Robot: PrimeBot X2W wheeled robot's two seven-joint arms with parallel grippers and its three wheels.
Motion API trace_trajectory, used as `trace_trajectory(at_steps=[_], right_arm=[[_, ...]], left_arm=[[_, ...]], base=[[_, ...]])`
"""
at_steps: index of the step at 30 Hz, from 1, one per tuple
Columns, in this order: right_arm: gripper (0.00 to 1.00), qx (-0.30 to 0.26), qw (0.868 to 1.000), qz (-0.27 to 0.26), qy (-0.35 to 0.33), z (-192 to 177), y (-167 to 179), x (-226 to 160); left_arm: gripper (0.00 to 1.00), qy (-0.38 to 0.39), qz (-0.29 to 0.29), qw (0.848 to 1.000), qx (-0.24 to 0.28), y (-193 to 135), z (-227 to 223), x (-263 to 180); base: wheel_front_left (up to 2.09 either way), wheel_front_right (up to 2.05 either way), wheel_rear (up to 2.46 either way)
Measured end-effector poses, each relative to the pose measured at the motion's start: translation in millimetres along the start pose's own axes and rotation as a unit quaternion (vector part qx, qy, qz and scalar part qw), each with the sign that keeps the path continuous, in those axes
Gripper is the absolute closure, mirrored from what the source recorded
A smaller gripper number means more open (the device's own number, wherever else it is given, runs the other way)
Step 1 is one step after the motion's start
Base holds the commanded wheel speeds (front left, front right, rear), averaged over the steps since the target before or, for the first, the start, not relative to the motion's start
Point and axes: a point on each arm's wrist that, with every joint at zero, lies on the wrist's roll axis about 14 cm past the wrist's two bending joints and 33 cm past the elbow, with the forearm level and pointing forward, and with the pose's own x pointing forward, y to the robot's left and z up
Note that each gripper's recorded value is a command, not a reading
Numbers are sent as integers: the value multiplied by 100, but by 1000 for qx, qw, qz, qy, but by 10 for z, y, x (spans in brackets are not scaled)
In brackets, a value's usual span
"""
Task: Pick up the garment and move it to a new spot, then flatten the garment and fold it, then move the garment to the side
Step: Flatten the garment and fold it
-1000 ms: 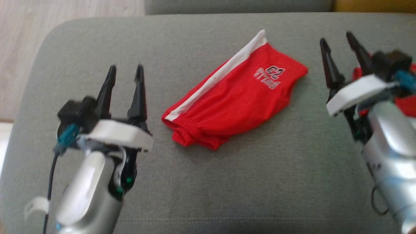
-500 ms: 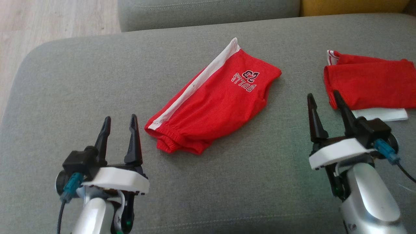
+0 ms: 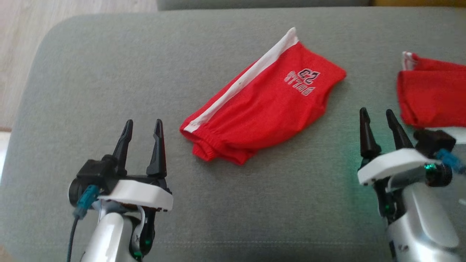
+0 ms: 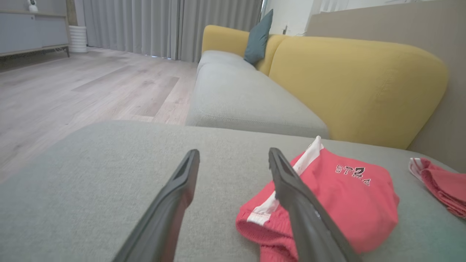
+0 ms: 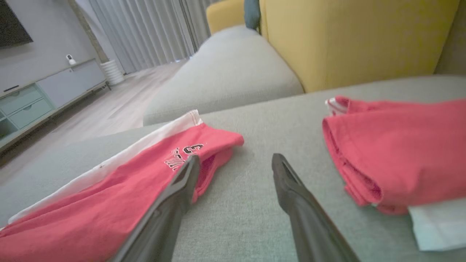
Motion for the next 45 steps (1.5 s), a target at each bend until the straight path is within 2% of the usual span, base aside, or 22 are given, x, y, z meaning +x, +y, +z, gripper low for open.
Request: trace_trajectory(at_steps=[8,12,15,16,24,33,34,35,39,45], right_arm=[[0,139,987,8,77,-148,172,521],[0,216,967,4,132,-334,228,726],[0,242,957,0,158,-444,274,870],[0,255,950,-3,182,-535,313,951],[0,265,931,-3,251,-678,459,1257],[0,250,927,3,281,-706,582,1497],[61,252,926,4,281,-698,590,1516],[100,253,926,4,281,-687,597,1530],[100,258,926,4,276,-663,593,1534],[100,305,924,-7,232,-543,529,1458]], left_arm=[[0,16,36,999,-1,248,-104,-15],[0,14,69,997,-18,435,-87,-27],[0,11,91,996,-15,573,-58,-51],[0,7,101,995,-11,644,-24,-68],[0,11,134,991,-6,842,-33,-158],[0,13,142,990,-4,894,-48,-123],[0,12,142,990,-3,895,-46,-111],[0,12,141,990,-3,893,-44,-98],[0,10,136,991,-8,861,-44,-56],[0,7,111,994,-16,706,-48,36]], base=[[0,0,0],[0,0,0],[0,0,0],[0,0,0],[0,0,0],[0,0,0],[0,0,0],[0,0,0],[0,0,0],[0,0,0]])
